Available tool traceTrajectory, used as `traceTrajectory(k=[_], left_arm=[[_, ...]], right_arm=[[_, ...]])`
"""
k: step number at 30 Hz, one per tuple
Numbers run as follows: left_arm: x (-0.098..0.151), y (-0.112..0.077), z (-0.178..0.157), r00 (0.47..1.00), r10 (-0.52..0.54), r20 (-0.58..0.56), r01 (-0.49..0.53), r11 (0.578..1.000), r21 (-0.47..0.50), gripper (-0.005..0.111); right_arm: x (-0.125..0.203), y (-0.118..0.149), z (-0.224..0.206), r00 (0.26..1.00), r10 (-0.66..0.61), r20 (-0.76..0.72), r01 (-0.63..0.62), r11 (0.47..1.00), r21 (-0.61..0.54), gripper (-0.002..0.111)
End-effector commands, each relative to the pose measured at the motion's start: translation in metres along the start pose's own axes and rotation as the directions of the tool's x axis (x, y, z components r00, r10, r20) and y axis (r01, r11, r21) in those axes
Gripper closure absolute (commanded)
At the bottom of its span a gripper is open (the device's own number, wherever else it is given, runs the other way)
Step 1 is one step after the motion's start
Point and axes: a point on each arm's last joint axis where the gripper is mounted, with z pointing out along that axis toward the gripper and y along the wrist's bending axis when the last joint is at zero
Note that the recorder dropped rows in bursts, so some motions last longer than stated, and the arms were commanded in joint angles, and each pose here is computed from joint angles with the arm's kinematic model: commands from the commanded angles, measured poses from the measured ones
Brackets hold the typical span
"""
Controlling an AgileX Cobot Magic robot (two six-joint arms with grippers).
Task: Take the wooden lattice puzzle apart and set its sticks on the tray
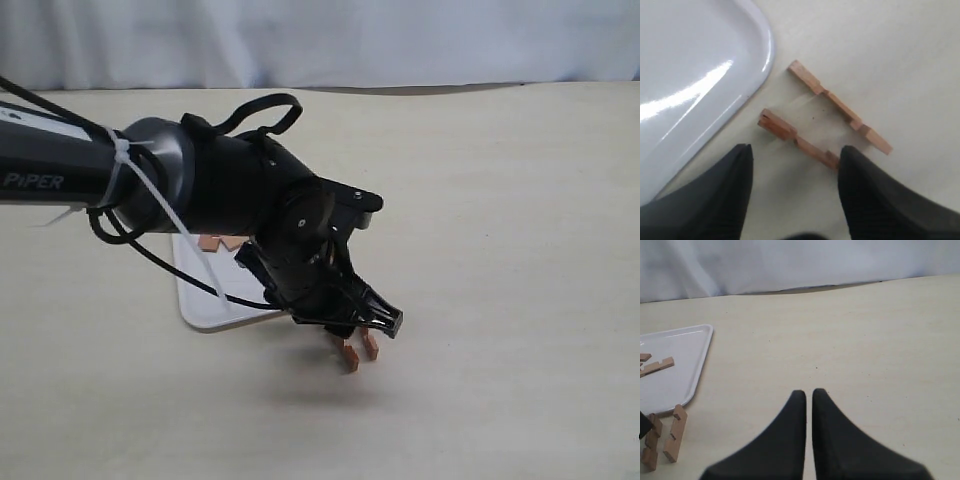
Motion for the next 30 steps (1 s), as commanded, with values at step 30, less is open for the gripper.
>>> traceTrajectory(k=[30], left_arm=[[-0.001,0.0,0.021,0.998,-0.065,0.013,0.065,0.998,-0.003,0.046]], right_arm=[[0.0,-0.001,0.001,1.0,0.002,0.001,-0.002,1.0,0.008,0.104]])
